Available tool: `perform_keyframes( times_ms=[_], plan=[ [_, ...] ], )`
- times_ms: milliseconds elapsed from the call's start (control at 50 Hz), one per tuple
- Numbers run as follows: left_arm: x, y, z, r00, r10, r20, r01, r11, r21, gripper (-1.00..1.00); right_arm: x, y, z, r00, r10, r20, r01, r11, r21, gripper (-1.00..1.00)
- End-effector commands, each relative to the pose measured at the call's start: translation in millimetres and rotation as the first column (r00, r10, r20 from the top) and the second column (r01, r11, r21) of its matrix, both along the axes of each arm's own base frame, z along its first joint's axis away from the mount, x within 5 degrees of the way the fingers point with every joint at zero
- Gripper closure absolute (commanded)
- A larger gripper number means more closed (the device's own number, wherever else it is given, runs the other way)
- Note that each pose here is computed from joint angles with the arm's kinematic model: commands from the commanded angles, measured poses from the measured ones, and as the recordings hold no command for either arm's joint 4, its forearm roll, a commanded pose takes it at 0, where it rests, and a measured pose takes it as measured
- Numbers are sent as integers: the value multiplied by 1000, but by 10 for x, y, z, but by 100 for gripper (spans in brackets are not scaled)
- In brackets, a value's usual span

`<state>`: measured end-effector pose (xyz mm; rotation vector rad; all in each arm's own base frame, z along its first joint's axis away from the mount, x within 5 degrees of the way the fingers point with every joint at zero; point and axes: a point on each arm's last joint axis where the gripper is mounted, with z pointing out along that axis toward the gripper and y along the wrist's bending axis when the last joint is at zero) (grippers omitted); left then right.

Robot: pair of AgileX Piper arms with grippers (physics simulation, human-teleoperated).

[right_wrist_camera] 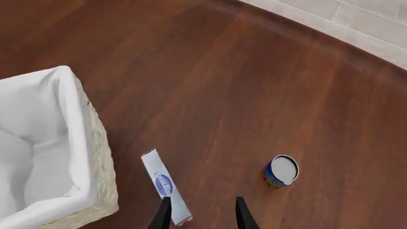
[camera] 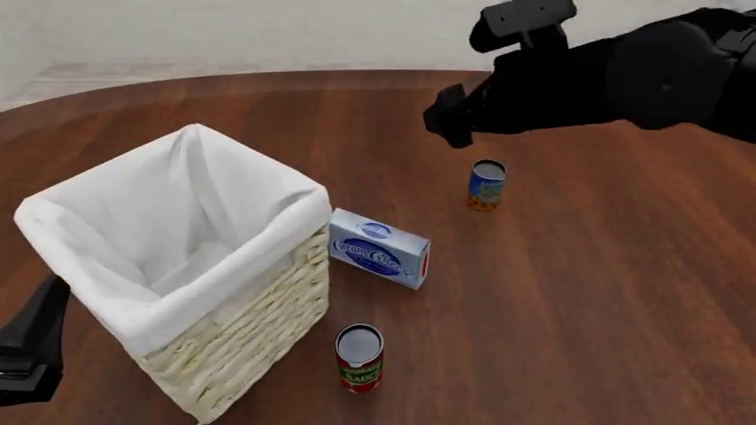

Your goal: Pick up the cream cheese box, and put it in the basket.

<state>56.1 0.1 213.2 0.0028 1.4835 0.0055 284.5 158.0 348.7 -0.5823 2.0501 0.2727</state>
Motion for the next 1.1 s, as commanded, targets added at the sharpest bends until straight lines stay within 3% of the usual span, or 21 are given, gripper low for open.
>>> perform_keyframes(
  times_ms=[20,420,840,1100],
  plan=[
    [0,-1,-1,1000,-2,0,2,1000,-5,-100,215,101,-189,999,0,-51,-2,999,-38,-100],
    [0,-1,-1,1000,-2,0,2,1000,-5,-100,170,270,-371,995,49,-92,-55,996,-65,-100],
    [0,-1,-1,1000,-2,0,2,1000,-5,-100,359,340,-664,990,44,-137,-58,993,-103,-100],
    [0,-1,-1,1000,-2,0,2,1000,-5,-100,257,491,-790,983,89,-163,-109,987,-116,-100]
  ],
)
